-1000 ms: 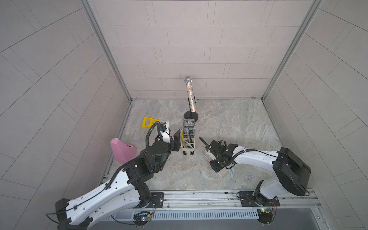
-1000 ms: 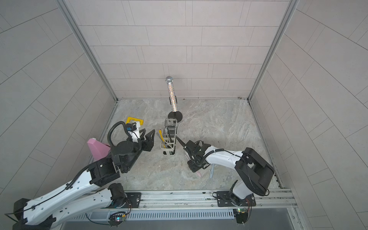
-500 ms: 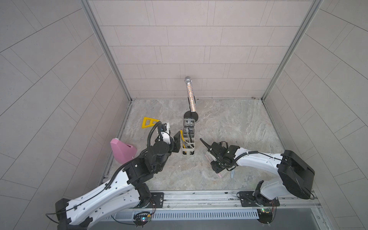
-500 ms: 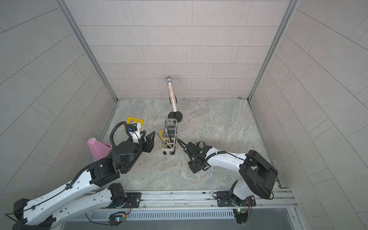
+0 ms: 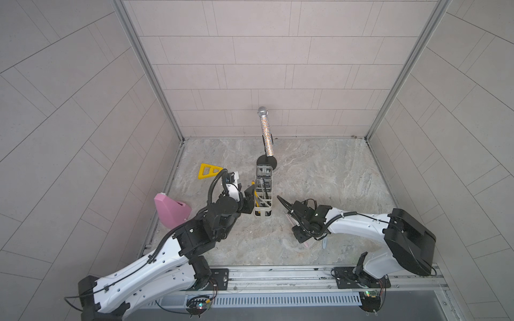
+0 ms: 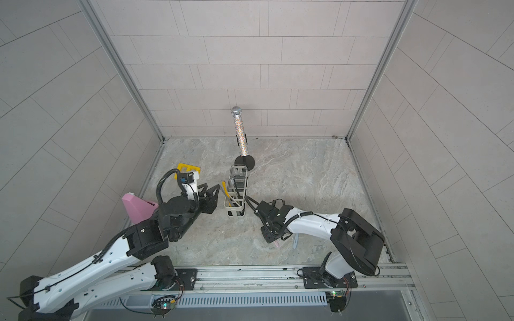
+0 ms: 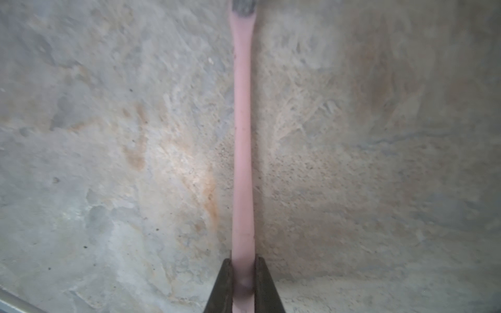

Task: Place the toothbrush into the toothbrush holder
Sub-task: Adjust the toothbrush at the center of the board, then pick up the toothbrush from the center of the board.

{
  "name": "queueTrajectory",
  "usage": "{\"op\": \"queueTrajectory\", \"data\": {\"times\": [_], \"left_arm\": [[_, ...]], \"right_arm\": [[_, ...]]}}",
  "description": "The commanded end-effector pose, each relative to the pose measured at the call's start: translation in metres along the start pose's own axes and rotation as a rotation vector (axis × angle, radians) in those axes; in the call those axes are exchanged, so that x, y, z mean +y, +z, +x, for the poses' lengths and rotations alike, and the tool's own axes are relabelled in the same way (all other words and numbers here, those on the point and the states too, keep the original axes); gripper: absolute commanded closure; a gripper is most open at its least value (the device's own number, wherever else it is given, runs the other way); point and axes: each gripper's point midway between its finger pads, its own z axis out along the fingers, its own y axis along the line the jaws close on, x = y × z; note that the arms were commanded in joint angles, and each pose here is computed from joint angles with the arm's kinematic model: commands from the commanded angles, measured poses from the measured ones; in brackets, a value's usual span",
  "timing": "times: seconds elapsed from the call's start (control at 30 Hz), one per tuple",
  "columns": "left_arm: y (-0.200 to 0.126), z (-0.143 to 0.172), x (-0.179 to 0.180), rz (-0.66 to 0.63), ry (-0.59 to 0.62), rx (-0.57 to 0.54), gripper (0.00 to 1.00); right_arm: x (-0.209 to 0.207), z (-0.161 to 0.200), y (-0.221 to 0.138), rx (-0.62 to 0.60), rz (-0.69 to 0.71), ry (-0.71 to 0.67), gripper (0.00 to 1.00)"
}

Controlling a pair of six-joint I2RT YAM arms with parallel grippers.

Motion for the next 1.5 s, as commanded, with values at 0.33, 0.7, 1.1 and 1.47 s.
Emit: {"op": "queueTrajectory", "data": {"times": [0.33,0.7,1.1,1.47], "left_arm": [[0.006,0.008,-0.01,0.034,-0.067,0.052,0.43],[0.003,0.019,-0.007,0.025,-0.086,0.106,0.32],[0.001,0.021,-0.004,0.024,-0.094,0.11,0.3],[0.004,0.035,-0.021,0.095,-0.175,0.173,0.15]], "right_arm": [[-0.01,-0.008,0.011,-0.007,0.048,0.037,0.9],[-0.03,-0.004,0.01,0.028,0.152,0.043,0.58],[-0.026,0.009,0.024,0.034,0.126,0.05,0.87],[0.004,-0.021,-0.016,-0.168,-0.075,0.105,0.91]]}}
